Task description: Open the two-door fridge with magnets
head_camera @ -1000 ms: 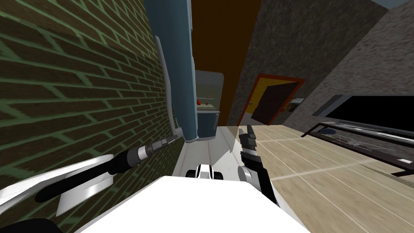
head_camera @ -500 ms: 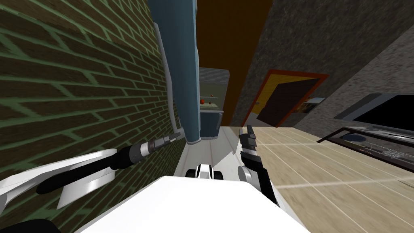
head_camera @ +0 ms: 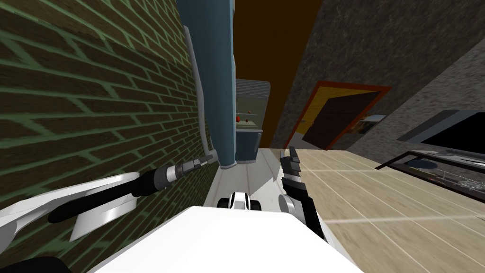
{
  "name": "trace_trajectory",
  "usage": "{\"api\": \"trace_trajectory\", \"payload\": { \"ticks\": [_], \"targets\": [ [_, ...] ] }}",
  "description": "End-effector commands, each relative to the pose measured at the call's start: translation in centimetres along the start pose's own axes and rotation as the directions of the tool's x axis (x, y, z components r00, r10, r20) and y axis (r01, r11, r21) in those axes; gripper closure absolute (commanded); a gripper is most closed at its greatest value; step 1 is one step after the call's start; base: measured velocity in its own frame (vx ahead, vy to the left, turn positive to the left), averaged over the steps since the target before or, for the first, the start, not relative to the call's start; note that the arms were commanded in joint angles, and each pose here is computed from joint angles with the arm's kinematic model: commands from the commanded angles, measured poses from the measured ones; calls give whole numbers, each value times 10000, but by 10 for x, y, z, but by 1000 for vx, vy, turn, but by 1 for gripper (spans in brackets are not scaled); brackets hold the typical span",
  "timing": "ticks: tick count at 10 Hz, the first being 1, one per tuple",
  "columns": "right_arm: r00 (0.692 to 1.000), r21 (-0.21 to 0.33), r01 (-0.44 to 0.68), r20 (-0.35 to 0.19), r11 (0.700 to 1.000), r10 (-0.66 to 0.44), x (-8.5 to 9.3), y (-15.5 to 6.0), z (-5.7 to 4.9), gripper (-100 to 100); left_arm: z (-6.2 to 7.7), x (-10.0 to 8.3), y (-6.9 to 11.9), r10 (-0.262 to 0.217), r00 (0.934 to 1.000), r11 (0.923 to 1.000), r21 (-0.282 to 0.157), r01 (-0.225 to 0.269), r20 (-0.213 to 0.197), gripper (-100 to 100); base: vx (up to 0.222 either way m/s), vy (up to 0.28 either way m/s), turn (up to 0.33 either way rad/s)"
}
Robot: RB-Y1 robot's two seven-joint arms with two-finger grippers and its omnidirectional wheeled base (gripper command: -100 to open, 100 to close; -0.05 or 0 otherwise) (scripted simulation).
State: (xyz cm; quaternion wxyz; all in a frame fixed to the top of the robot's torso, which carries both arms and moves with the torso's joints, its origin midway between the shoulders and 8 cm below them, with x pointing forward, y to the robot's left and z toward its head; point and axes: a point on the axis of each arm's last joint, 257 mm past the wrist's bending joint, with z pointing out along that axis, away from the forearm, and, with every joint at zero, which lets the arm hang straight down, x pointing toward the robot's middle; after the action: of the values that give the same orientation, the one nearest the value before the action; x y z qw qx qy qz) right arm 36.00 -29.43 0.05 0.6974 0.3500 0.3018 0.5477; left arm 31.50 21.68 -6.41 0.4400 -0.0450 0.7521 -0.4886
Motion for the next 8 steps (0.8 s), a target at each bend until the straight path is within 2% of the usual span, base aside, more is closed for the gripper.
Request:
{"api": "trace_trajectory", "payload": {
  "ticks": [1, 2, 7, 8],
  "targets": [
    [10000, 0, 0, 0, 10000, 0, 0, 0, 0, 0, 4, -11, -19, 103, 9999, 9990, 437, -107, 92, -100, 8, 4, 74],
    [10000, 0, 1, 0, 10000, -1, 0, 0, 0, 0, 7, -11, -26, 106, 9999, 9986, 511, -106, -3, -100, 21, 0, 119],
    [10000, 0, 0, 0, 10000, 0, 0, 0, 0, 0, 7, -11, -26, 106, 9999, 9986, 511, -106, -3, -100, 0, 6, 14],
    [10000, 0, 0, 0, 10000, 0, 0, 0, 0, 0, 6, -6, -23, -59, 10000, 9989, 457, 62, -55, -100, 7, 4, -11]
  ]
}}
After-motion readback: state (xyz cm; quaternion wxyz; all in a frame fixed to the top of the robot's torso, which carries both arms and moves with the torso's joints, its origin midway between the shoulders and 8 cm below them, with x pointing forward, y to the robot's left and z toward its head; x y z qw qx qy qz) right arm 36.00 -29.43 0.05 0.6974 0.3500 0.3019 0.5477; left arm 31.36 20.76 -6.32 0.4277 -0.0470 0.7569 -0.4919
